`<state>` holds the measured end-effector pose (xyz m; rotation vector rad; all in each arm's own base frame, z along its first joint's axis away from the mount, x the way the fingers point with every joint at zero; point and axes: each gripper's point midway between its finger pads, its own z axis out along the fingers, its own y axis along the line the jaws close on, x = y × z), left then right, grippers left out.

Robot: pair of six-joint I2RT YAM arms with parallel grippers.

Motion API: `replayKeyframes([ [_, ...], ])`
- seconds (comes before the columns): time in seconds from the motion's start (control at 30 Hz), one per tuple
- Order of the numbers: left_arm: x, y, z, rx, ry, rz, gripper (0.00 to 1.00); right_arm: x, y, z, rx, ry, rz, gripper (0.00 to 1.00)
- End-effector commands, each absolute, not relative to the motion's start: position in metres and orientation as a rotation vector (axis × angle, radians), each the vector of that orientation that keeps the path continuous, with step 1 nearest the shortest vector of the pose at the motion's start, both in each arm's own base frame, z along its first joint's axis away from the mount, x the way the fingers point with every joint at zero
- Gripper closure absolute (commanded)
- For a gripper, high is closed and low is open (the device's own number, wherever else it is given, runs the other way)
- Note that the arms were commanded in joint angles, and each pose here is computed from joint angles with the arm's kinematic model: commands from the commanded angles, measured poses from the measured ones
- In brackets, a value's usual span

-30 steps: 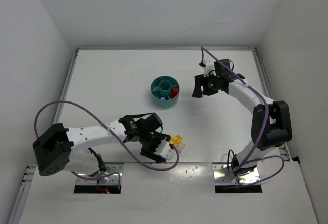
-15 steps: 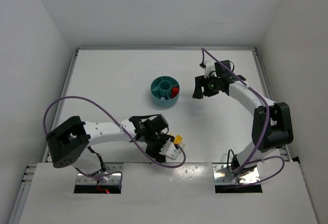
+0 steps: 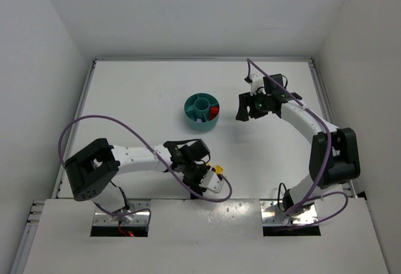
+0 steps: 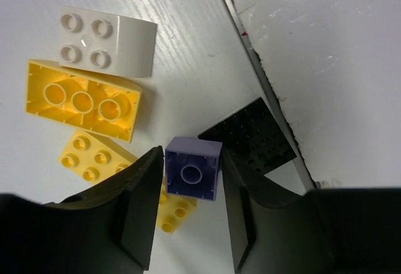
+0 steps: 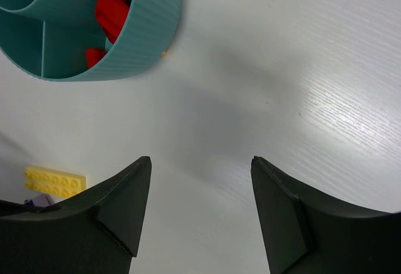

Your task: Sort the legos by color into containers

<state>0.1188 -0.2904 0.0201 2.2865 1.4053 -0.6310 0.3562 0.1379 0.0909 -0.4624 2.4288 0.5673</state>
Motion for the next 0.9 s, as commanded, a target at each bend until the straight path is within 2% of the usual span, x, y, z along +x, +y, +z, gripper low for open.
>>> replayKeyframes([
  [0.0, 0.121, -0.300, 0.021, 2.273, 1.368, -0.617, 0.53, 0.365, 0.140, 0.106, -0.485, 2.352, 0.575, 0.35],
  [0.2, 0.131, -0.300, 0.034, 2.188, 1.422, -0.599, 0.72, 0.367, 0.140, 0.111, -0.496, 2.345, 0.570, 0.35],
  [0.27, 0.140, -0.308, 0.055, 2.089, 1.443, -0.631, 0.72, 0.367, 0.140, 0.111, -0.496, 2.345, 0.570, 0.35],
  [0.4, 0.189, -0.310, 0.117, 1.672, 1.633, -0.693, 0.80, 0.369, 0.141, 0.109, -0.496, 2.345, 0.570, 0.35],
  [0.47, 0.213, -0.307, 0.154, 1.470, 1.632, -0.693, 0.83, 0.368, 0.141, 0.105, -0.484, 2.359, 0.576, 0.35],
  [0.5, 0.231, -0.297, 0.166, 1.314, 1.702, -0.702, 0.83, 0.368, 0.141, 0.105, -0.484, 2.359, 0.576, 0.35],
  [0.53, 0.246, -0.293, 0.191, 1.212, 1.662, -0.679, 0.85, 0.370, 0.143, 0.105, -0.488, 2.359, 0.587, 0.35],
  [0.63, 0.275, -0.269, 0.217, 0.980, 1.690, -0.630, 0.87, 0.372, 0.143, 0.109, -0.489, 2.350, 0.586, 0.35],
  [0.73, 0.306, -0.244, 0.226, 0.784, 1.736, -0.565, 0.88, 0.371, 0.145, 0.102, -0.481, 2.370, 0.606, 0.35],
  [0.87, 0.327, -0.233, 0.225, 0.680, 1.766, -0.574, 0.88, 0.374, 0.145, 0.097, -0.478, 2.389, 0.609, 0.35],
])
